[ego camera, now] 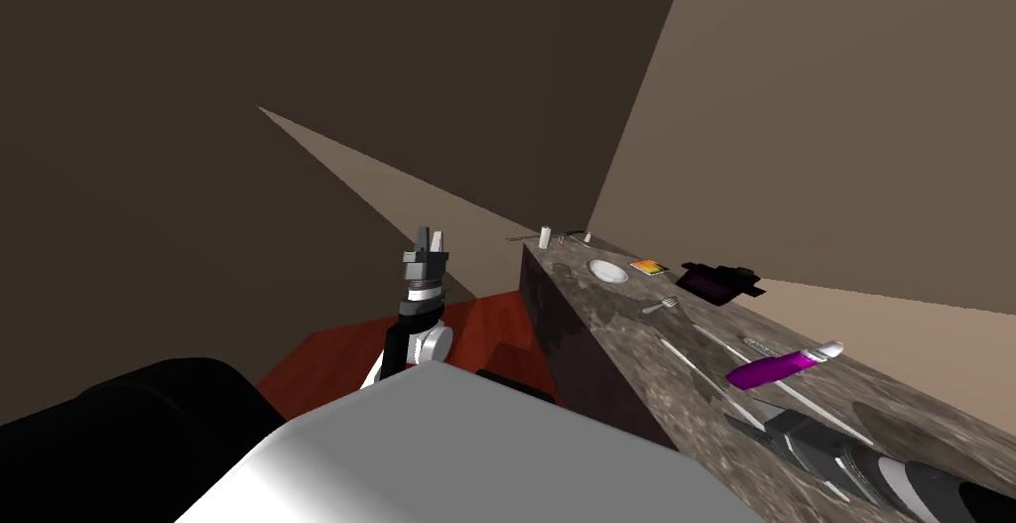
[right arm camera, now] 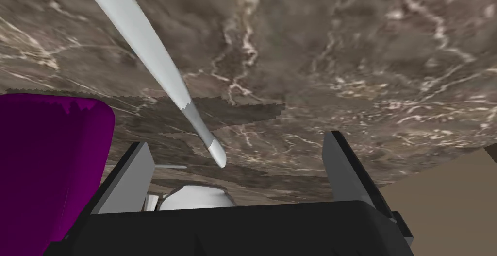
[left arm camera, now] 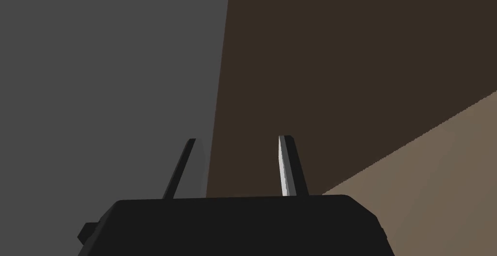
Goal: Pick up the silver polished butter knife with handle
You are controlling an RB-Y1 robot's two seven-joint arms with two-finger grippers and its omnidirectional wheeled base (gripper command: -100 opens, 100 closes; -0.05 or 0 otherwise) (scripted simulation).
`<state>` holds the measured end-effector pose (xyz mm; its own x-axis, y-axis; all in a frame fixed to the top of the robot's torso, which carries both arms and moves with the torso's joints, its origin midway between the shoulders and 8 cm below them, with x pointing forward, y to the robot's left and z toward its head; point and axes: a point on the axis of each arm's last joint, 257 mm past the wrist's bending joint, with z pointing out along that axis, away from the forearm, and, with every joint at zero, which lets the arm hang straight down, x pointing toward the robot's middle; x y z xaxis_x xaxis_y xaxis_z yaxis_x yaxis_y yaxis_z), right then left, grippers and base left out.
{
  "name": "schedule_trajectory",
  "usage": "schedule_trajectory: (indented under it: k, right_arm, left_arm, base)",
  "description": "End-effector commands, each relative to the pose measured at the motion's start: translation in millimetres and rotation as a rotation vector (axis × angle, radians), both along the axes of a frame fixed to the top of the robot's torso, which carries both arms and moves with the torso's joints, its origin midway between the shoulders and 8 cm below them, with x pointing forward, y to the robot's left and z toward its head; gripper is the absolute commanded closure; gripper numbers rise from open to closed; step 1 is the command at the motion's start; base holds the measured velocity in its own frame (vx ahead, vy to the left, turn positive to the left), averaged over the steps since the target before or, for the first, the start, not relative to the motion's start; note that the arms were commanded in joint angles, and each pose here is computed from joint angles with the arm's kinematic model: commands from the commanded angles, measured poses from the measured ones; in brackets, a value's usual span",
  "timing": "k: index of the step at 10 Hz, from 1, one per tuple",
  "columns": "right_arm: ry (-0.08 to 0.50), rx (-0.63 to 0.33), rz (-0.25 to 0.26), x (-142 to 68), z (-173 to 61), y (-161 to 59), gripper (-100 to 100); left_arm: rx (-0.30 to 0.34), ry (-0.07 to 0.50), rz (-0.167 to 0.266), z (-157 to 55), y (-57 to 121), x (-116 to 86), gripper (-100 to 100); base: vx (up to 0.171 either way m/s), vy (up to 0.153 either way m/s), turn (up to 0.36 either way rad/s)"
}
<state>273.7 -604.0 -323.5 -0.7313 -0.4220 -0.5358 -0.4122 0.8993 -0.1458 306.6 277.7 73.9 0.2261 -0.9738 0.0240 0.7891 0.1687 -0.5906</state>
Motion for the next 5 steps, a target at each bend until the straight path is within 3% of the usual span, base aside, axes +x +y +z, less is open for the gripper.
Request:
schedule_trajectory:
  k: [1,2,3,4,5]
  right_arm:
    - [0.056,-0.043,0.011,-20.5,-3.5,-16.7,-100]
    - [0.035,-0.024,0.006,-13.5,-1.9,-8.8,-100]
    - [0.038,-0.028,0.008,-14.8,-1.9,-9.8,0]
    - [0.037,-0.027,-0.026,-17.6,-5.5,-15.1,-100]
    - [0.037,-0.026,-0.043,-19.3,-7.4,-17.8,-100]
  left_arm:
    - [0.000,0.000,0.000,0.0,0.0,0.0,0]
    - [0.000,0.000,0.000,0.0,0.0,0.0,0]
    - [0.000,0.000,0.000,0.0,0.0,0.0,0]
    - [0.000,0.000,0.000,0.0,0.0,0.0,0]
    - [0.000,0.000,0.000,0.0,-0.1,0.0,0]
  base:
    - [0.071,-0.094,0.167]
    - [0.036,-0.050,0.042]
    - [0.005,-0.009,-0.004]
    - [-0.053,-0.009,0.206]
    - [-0.097,-0.026,0.242]
